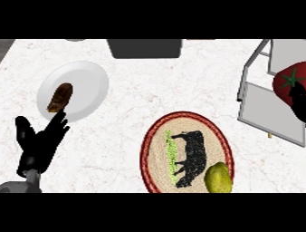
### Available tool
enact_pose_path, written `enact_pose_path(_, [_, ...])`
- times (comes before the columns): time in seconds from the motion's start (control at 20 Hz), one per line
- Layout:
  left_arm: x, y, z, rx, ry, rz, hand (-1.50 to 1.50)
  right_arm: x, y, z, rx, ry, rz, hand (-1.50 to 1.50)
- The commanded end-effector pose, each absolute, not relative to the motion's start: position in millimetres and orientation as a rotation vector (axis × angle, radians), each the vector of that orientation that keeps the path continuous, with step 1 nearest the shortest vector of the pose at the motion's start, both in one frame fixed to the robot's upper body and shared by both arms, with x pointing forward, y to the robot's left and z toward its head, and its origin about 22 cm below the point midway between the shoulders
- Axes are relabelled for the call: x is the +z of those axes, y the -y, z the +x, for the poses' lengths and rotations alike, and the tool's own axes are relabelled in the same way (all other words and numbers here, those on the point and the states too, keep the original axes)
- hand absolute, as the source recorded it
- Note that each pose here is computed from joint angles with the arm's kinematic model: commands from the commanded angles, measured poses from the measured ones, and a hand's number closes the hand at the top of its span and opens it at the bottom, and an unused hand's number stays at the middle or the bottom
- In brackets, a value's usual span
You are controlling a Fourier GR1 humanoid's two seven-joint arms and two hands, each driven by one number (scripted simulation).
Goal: Pick the tomato from the placemat and place it in the tiered shelf
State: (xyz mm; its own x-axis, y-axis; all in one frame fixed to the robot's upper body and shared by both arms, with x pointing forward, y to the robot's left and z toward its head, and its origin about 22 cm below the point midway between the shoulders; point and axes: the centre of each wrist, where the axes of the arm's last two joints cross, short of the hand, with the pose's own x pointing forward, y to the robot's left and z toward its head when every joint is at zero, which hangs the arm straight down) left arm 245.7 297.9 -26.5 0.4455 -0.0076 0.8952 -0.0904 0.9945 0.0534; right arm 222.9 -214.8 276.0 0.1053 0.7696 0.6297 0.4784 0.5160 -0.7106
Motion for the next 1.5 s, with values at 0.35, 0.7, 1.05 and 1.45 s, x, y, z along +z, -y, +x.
enact_pose_path(0.35, [-22.7,-292.4,249.8,0.028,1.112,0.083,0.0,363.0,293.5,259.3,0.148,1.377,-1.194,1.5])
enact_pose_path(0.7, [-35.4,-303.4,240.7,0.038,1.103,0.069,0.0,383.8,321.2,282.7,0.224,1.342,-1.177,1.5])
enact_pose_path(1.05, [-29.0,-294.7,253.2,0.044,1.119,0.106,0.0,349.9,349.3,323.3,0.333,1.317,-1.176,1.5])
enact_pose_path(1.45, [-20.7,-278.9,256.0,0.03,1.112,0.082,0.0,306.8,376.5,349.7,0.327,1.311,-1.204,1.5])
